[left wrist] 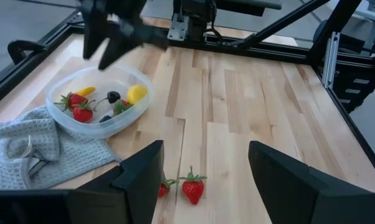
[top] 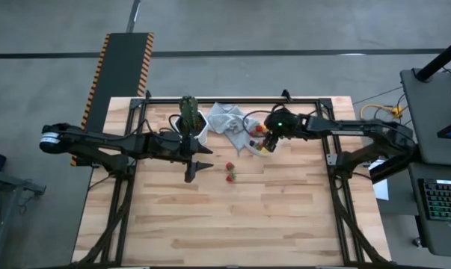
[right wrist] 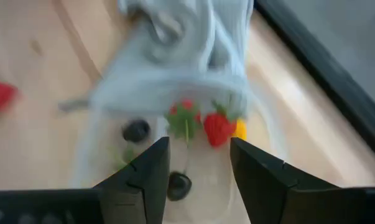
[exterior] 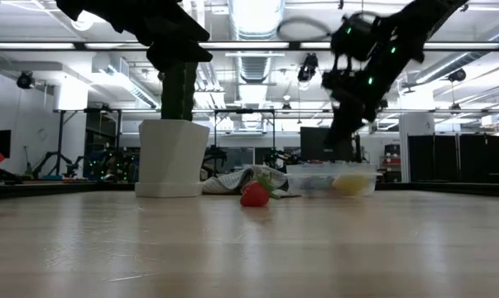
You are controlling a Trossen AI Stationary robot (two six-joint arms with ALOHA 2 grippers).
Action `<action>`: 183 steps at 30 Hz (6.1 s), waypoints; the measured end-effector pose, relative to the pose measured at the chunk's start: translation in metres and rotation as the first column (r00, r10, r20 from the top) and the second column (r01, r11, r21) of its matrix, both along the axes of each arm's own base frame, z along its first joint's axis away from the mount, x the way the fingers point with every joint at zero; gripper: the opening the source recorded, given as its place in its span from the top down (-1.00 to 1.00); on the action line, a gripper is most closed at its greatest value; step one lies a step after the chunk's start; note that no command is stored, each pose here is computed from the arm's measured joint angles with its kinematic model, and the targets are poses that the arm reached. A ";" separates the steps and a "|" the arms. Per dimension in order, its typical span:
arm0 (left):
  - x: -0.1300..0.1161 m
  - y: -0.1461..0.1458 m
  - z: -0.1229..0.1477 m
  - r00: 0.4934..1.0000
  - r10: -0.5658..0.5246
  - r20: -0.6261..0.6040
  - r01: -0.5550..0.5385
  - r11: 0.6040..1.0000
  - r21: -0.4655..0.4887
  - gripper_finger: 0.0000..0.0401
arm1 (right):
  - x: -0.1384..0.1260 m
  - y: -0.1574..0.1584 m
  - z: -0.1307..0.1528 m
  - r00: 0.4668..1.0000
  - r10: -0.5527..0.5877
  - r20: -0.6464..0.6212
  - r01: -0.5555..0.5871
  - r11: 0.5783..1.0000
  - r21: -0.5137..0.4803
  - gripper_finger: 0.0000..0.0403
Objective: Pick and placing Produce into tupperware
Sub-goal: Put the bottom strawberry into the transparent bin
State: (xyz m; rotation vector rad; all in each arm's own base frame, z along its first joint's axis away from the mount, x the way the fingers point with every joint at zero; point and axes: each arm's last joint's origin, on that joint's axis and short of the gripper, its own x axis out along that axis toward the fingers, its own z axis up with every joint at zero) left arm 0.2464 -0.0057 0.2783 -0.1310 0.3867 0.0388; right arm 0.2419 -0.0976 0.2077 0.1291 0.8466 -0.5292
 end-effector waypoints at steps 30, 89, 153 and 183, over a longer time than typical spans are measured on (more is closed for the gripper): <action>0.000 0.000 -0.001 1.000 0.000 -0.006 0.000 1.000 0.000 -0.10 | 0.051 0.104 -0.004 0.818 0.483 0.313 -0.546 0.822 0.159 0.28; -0.001 0.000 -0.002 1.000 0.001 -0.021 -0.001 1.000 -0.003 -0.10 | 0.092 0.102 -0.089 0.862 0.450 0.234 -0.488 0.860 0.146 0.31; -0.002 0.000 -0.004 0.999 0.001 -0.043 -0.001 1.000 -0.002 -0.10 | 0.030 0.102 0.069 0.650 0.522 0.552 -0.523 0.834 -0.173 0.96; -0.002 0.000 -0.004 0.999 0.001 -0.048 -0.002 1.000 -0.003 -0.10 | 0.008 0.081 0.037 0.992 0.023 0.126 0.024 0.932 -0.362 0.96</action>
